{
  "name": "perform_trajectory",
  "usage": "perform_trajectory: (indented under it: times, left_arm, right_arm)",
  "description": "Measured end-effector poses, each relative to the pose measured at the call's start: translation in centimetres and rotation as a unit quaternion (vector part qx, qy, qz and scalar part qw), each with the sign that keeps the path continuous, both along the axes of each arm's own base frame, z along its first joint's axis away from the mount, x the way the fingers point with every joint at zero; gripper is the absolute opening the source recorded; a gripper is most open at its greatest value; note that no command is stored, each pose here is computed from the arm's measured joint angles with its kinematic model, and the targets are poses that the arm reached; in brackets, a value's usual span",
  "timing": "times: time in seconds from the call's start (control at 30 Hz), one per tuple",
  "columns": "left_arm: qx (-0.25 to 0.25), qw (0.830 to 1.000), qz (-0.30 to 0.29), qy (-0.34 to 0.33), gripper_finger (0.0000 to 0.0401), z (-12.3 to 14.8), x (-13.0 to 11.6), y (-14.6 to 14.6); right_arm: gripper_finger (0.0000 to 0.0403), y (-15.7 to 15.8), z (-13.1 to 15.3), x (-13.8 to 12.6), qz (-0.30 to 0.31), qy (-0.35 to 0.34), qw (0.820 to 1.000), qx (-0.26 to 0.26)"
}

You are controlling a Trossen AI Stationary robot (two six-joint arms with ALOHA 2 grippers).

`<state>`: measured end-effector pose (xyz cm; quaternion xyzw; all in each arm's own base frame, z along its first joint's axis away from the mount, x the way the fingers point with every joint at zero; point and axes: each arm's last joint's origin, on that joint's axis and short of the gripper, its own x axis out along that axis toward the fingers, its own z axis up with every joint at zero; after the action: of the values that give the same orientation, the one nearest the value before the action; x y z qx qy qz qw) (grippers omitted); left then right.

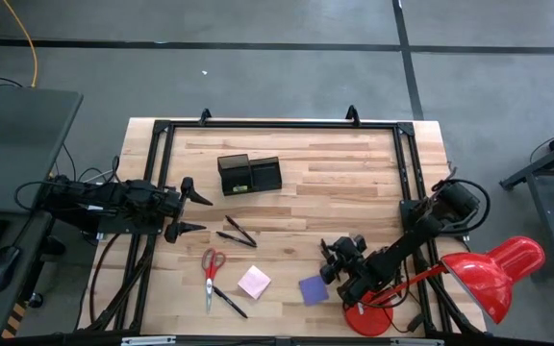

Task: Pick and place office supplies into organizer
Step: Put the black pen into the black desk organizer

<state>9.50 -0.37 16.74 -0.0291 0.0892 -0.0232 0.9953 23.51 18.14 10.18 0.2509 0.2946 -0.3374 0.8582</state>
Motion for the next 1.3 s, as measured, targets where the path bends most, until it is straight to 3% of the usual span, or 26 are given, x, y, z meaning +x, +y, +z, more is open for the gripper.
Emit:
perform_trajectory:
  times: [0.4, 0.93, 1.3]
  left_arm:
    - [0.000, 1.000, 0.000, 0.000, 0.0335, 0.0, 0.0, 0.0]
    - [0.000, 1.000, 0.000, 0.000, 0.0335, 0.0, 0.0, 0.0]
    - [0.001, 1.000, 0.000, 0.000, 0.0335, 0.0, 0.0, 0.0]
  right_arm:
    - [0.0115, 0.5, -0.9, 0.4, 0.034, 0.019, 0.999, 0.000]
    - [0.0026, -0.2, -1.2, 0.5, 0.018, 0.046, 0.999, 0.011]
    - [0.0024, -0.4, -1.3, 0.7, 0.009, 0.029, 1.000, -0.009]
